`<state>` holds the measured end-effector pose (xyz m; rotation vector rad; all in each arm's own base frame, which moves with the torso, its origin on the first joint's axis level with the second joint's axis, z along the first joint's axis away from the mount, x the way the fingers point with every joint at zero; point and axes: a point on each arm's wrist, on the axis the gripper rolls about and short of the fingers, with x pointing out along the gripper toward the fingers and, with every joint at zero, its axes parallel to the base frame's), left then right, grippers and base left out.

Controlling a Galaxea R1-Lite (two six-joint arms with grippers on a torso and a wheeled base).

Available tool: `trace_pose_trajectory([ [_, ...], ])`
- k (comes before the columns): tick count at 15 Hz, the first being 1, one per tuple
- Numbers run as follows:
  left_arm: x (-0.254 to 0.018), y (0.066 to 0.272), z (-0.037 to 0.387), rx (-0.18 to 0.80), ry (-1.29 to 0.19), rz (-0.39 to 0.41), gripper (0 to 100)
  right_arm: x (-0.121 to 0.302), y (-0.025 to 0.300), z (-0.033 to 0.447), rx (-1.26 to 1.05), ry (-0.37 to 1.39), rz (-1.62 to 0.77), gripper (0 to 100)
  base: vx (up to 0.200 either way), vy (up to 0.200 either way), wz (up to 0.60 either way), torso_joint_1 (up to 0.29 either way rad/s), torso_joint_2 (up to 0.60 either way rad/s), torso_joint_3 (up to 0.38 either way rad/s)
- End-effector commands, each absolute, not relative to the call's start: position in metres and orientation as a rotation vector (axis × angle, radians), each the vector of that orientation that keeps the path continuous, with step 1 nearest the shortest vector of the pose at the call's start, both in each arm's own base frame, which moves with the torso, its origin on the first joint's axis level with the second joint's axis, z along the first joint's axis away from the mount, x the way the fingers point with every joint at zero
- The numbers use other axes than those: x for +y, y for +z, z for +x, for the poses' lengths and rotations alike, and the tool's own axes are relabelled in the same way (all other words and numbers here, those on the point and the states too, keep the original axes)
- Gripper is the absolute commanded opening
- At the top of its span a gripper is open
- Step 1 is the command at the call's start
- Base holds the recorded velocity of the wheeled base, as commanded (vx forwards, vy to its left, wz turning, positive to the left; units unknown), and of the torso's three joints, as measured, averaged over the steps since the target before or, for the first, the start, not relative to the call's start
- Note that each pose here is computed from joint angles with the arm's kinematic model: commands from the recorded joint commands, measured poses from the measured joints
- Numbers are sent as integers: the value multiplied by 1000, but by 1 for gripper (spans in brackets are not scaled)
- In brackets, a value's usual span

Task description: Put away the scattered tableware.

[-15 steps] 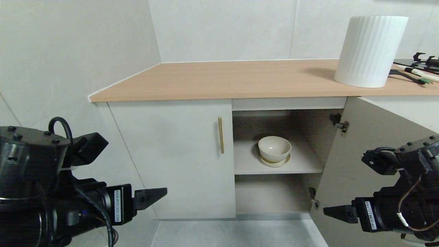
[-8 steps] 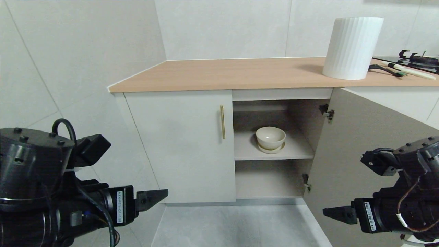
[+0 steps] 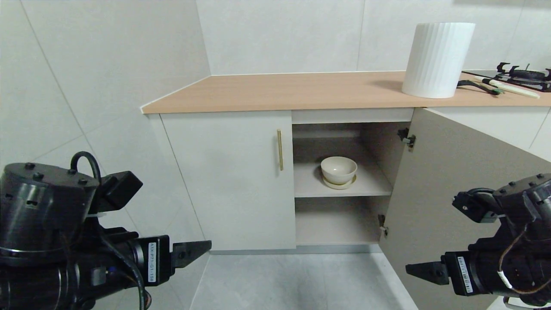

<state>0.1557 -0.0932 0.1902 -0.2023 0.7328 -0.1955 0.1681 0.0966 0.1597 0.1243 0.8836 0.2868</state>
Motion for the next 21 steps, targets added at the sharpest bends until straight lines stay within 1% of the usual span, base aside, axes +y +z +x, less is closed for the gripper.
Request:
trace_pose_trajectory([
  [1, -94, 187, 156, 741, -197, -180, 100, 96, 160, 168, 884, 284, 123, 100, 0, 0, 0, 0, 0, 0],
  [2, -93, 185, 155, 744, -200, -161, 100, 96, 161, 167, 882, 282, 121, 100, 0, 0, 0, 0, 0, 0],
  [5, -93, 186, 155, 743, -201, -159, 100, 90, 162, 157, 916, 278, 88, 100, 0, -200, 0, 2, -1, 1],
  [6, -93, 186, 155, 743, -201, -159, 100, 84, 164, 148, 939, 287, 25, 100, 0, -200, 0, 7, 2, -2],
  [9, -93, 186, 155, 742, -199, -160, 100, 78, 172, 137, 982, 289, -21, 100, 0, -200, 0, 4, -1, -2],
  [12, -93, 185, 155, 745, -199, -159, 100, 73, 175, 132, 1011, 220, -81, 100, 0, -200, 0, 2, -1, 2],
  [14, -93, 185, 155, 746, -201, -160, 100, 69, 175, 133, 990, 154, -120, 100, 0, -200, 0, 0, 5, 2],
  [16, -93, 185, 155, 746, -199, -160, 100, 66, 176, 131, 983, 124, -133, 100, 0, -200, 0, 0, 2, 7],
  [17, -93, 185, 155, 746, -199, -160, 100, 64, 176, 131, 988, 109, -140, 100, 0, 0, 0, 0, 0, 0],
  [21, -93, 185, 155, 746, -199, -160, 100, 38, 188, 132, 929, -59, -175, 100, 0, 0, 0, 0, 0, 0],
])
